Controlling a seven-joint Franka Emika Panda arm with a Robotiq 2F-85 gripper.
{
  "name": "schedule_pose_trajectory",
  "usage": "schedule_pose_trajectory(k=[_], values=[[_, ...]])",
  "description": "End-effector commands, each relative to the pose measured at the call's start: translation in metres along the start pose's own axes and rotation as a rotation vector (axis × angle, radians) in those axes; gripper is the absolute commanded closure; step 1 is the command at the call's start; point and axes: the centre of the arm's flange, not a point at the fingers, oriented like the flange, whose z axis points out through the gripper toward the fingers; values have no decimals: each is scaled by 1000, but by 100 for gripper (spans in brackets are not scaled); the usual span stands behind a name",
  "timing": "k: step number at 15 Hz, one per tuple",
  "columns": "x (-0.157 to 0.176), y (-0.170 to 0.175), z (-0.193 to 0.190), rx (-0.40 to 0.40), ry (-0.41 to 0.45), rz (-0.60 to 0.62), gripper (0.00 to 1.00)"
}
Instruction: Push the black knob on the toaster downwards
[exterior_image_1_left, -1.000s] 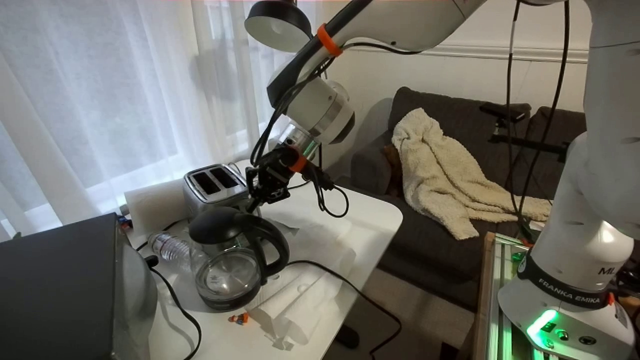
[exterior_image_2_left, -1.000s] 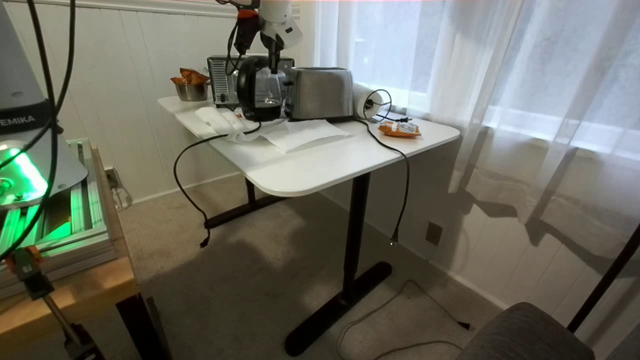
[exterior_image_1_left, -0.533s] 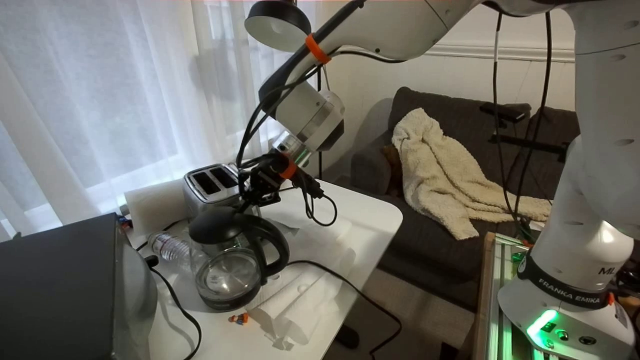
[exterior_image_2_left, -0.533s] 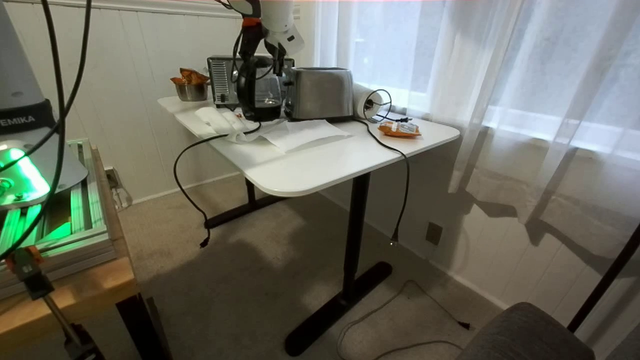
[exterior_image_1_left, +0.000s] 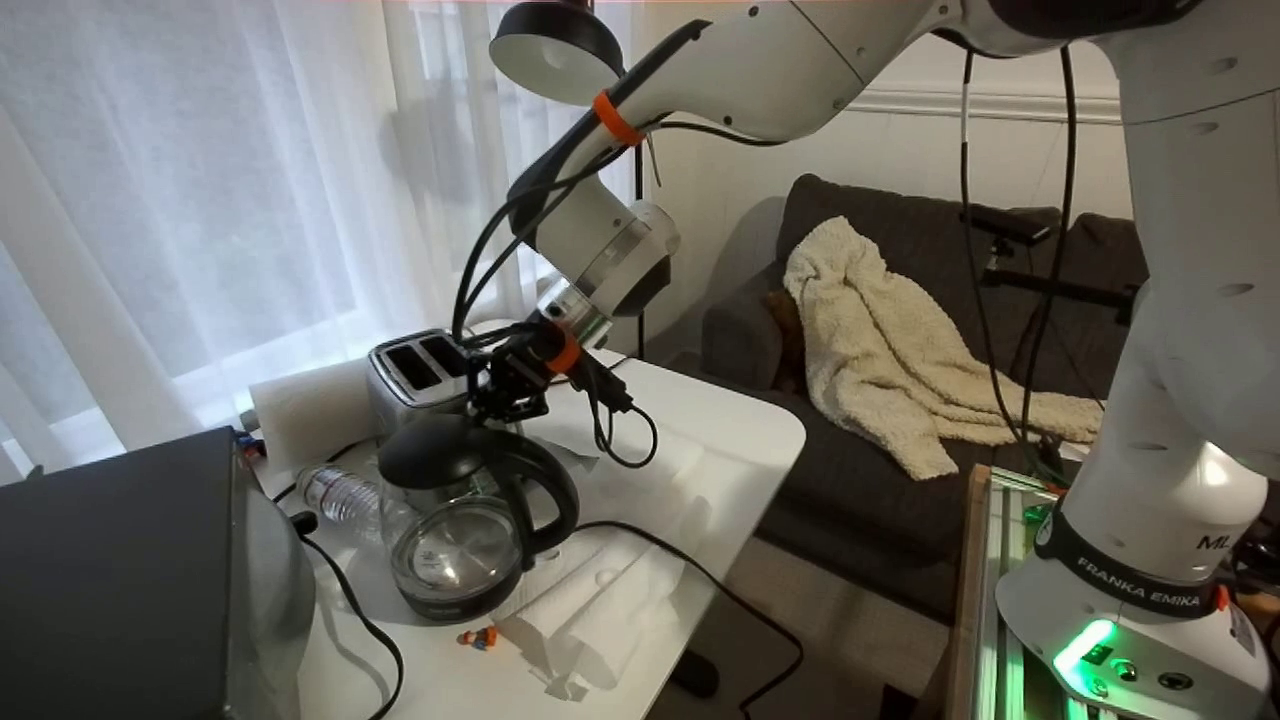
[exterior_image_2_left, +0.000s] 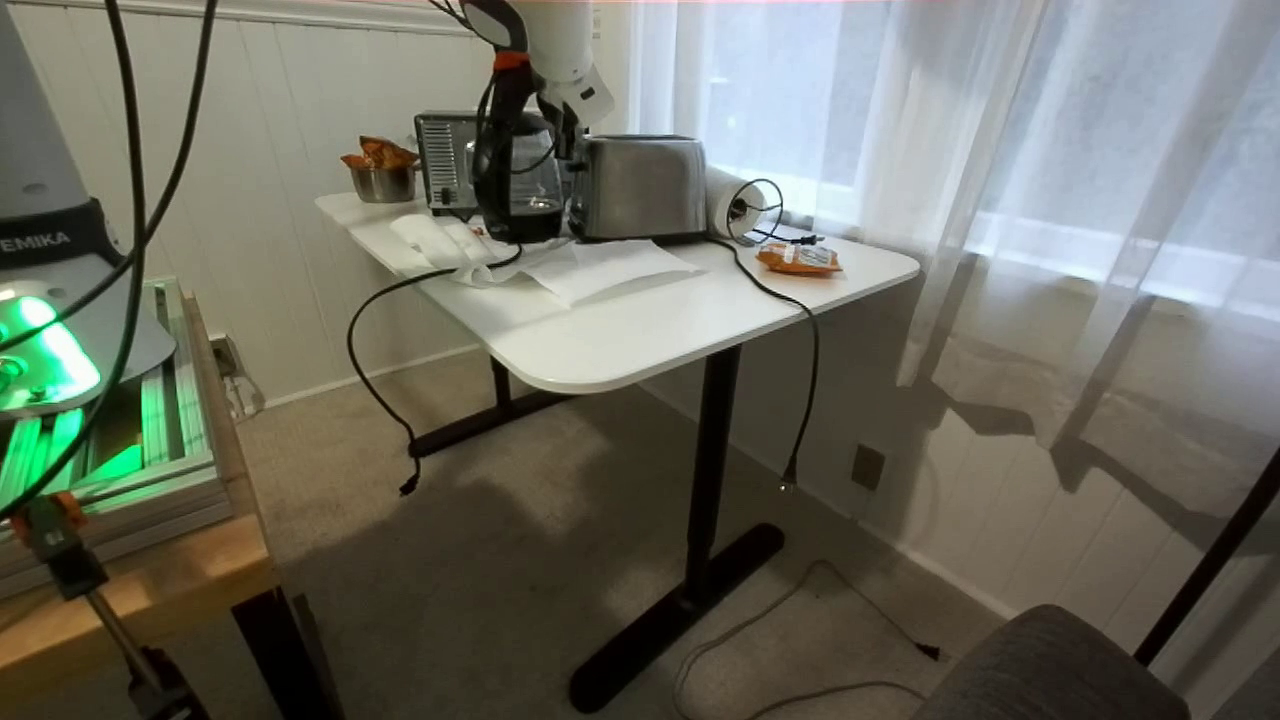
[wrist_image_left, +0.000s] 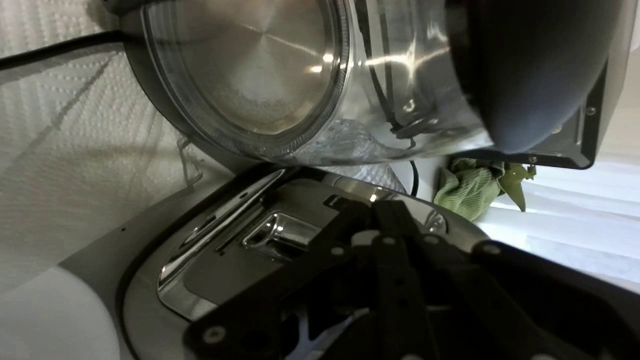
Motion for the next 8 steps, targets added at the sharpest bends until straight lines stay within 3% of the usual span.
schedule_pose_trajectory(k=[1, 8], values=[[-1, 9, 21, -14, 8, -1, 100], [-2, 51, 44, -95, 5, 47, 100]])
